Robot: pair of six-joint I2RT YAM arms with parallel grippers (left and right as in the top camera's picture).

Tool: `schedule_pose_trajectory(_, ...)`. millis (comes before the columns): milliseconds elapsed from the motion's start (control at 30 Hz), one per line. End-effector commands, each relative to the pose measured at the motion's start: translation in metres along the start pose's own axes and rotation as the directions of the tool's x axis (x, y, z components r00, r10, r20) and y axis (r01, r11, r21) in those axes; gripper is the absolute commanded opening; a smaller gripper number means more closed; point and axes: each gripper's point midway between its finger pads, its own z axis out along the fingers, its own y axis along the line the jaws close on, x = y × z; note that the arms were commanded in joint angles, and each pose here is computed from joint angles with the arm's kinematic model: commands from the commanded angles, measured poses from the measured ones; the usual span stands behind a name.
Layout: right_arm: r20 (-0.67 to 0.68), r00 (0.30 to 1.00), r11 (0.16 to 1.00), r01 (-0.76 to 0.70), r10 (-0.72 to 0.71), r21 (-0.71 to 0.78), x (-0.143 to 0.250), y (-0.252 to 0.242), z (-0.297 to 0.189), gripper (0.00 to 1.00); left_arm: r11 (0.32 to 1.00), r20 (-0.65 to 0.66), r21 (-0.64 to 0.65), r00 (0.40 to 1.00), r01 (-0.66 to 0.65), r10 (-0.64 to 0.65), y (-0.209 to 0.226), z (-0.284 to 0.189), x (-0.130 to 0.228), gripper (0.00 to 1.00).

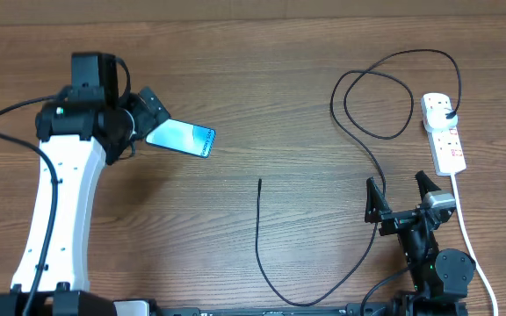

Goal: Plug charger to phone and switch on socket
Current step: 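Move the left gripper over the Galaxy phone and lower toward it, then lower the left gripper onto the phone and align with its long edges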

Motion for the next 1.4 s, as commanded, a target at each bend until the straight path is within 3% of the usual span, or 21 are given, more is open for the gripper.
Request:
schedule_pose_trajectory(0, 0.005, 1.000, 1.000, 0.005, -0.005, 0.003, 0.002, 0.000, 0.000, 1.00, 0.991, 0.047, -0.073, 0.993, 0.114, -0.111, -0.008, -0.004, -0.014, 1.00)
schedule_pose_trajectory(233, 0.005, 1.000, 1.000, 0.005, -0.005, 0.003, 0.002, 0.000, 0.000, 1.00, 0.980, -0.023, -0.142, 0.989, 0.141, -0.145, -0.044, 0.020, -0.015, 1.00)
schedule_pose_trajectory(500, 0.005, 1.000, 1.000, 0.005, -0.005, 0.003, 0.002, 0.000, 0.000, 1.00, 0.920, -0.017, -0.217, 0.941, 0.326, -0.338, -0.044, 0.053, -0.012, 1.00)
schedule_pose_trajectory(1067, 0.005, 1.000, 1.000, 0.005, -0.005, 0.003, 0.002, 0.000, 0.000, 1.00, 0.841, -0.108, -0.411, 0.897, 0.352, -0.428, -0.032, 0.150, 0.028, 1.00)
schedule_pose_trajectory(1367, 0.005, 1.000, 1.000, 0.005, -0.005, 0.003, 0.002, 0.000, 0.000, 1.00, 0.839, -0.095, -0.416, 0.901, 0.350, -0.423, -0.031, 0.163, 0.027, 1.00)
